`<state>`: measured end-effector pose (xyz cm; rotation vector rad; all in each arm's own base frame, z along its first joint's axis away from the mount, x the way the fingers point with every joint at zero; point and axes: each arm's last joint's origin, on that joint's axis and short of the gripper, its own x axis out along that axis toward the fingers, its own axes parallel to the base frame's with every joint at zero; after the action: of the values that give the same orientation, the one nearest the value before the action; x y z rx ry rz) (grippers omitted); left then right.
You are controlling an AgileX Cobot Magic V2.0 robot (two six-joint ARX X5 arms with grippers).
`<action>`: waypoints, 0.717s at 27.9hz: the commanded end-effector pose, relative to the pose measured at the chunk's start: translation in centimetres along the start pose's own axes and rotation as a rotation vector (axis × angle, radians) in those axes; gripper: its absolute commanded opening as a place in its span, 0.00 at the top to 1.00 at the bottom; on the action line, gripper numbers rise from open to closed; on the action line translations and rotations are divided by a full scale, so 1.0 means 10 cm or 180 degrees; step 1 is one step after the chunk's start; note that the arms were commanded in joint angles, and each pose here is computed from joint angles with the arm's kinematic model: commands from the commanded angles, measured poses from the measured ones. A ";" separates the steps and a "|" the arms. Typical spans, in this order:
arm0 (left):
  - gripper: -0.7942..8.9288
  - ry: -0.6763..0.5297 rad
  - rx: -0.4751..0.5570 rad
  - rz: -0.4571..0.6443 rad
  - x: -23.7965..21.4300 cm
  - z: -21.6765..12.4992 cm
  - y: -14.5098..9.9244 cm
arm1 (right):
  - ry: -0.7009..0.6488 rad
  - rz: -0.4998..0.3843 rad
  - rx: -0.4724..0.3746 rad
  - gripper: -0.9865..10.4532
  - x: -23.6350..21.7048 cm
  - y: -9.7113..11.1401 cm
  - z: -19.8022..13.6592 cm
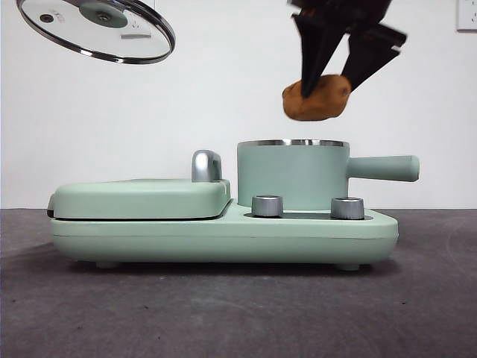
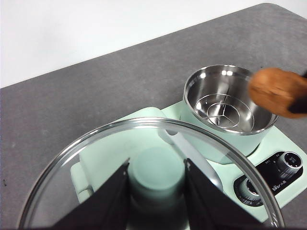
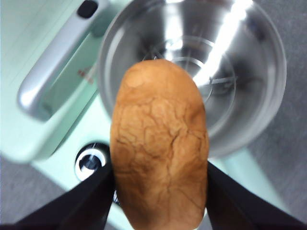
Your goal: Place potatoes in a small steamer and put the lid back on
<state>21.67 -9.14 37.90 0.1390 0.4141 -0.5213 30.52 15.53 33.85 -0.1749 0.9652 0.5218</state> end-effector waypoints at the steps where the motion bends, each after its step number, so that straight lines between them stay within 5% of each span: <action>1: 0.90 -0.0142 0.0029 0.0005 -0.04 0.07 0.00 | -0.0020 0.0001 -0.0072 0.69 0.13 -0.03 0.17; 13: 0.90 -0.0115 0.0016 0.0002 -0.03 0.07 0.00 | 0.0331 0.0055 0.0042 0.69 0.86 -0.25 0.32; 20: 0.90 -0.0113 0.0015 0.0002 -0.03 0.07 0.00 | 0.0176 0.0039 0.0008 0.67 0.90 -0.26 0.37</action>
<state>21.63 -9.13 37.80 0.1400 0.4253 -0.5213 38.23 17.38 28.30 -0.1734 1.0366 0.5189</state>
